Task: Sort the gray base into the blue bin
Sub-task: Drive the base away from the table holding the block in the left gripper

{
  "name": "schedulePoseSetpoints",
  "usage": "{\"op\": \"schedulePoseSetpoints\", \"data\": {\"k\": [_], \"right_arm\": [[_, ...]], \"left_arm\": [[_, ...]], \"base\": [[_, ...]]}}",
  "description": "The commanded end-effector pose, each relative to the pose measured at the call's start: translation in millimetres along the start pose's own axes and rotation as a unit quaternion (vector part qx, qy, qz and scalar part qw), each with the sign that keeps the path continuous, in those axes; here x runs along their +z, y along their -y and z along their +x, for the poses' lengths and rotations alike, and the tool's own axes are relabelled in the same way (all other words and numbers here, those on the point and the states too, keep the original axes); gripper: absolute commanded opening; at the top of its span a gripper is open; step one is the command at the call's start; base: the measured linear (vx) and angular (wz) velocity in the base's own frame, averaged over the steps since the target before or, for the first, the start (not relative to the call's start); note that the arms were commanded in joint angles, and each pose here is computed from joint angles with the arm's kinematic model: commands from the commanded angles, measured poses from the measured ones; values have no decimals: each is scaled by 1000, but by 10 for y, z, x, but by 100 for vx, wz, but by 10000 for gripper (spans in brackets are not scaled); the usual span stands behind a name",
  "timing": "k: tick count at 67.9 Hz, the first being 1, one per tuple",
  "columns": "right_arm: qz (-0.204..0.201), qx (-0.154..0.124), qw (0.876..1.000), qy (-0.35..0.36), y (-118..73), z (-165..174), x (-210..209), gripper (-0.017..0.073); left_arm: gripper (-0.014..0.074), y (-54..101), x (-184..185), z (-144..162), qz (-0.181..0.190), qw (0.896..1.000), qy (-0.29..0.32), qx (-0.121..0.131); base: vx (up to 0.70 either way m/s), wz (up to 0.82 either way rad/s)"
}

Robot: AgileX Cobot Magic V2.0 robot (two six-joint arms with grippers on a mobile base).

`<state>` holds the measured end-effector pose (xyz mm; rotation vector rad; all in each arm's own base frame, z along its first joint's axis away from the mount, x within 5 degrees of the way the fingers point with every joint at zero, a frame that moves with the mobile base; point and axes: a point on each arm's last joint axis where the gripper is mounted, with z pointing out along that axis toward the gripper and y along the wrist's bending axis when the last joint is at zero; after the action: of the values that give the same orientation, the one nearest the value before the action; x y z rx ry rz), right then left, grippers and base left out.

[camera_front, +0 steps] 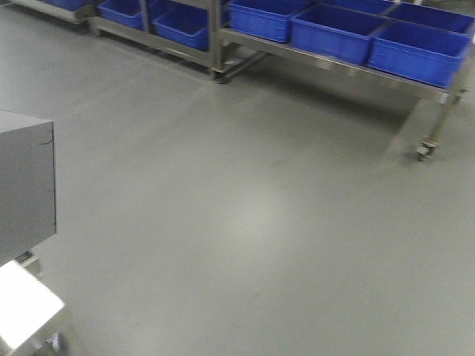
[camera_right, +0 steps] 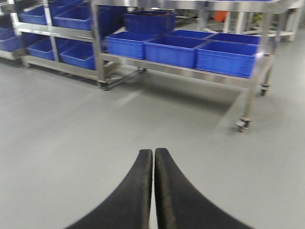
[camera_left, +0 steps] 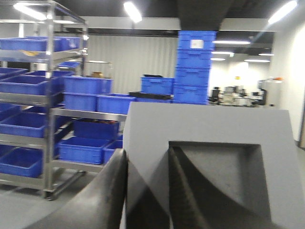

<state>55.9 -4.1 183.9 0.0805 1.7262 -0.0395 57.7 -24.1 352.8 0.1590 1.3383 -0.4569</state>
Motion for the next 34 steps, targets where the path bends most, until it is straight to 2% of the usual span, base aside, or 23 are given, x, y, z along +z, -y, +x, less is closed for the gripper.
{"op": "schedulePoseSetpoints", "data": {"k": [1, 34], "right_arm": [[3, -10, 1000, 27, 3, -53, 13, -5], [3, -10, 1000, 27, 3, -53, 13, -5]], "left_arm": [[4, 3, -3, -174, -3, 998, 58, -10], [4, 3, -3, -174, -3, 998, 58, -10]], "base": [[4, -58], [7, -61]]}}
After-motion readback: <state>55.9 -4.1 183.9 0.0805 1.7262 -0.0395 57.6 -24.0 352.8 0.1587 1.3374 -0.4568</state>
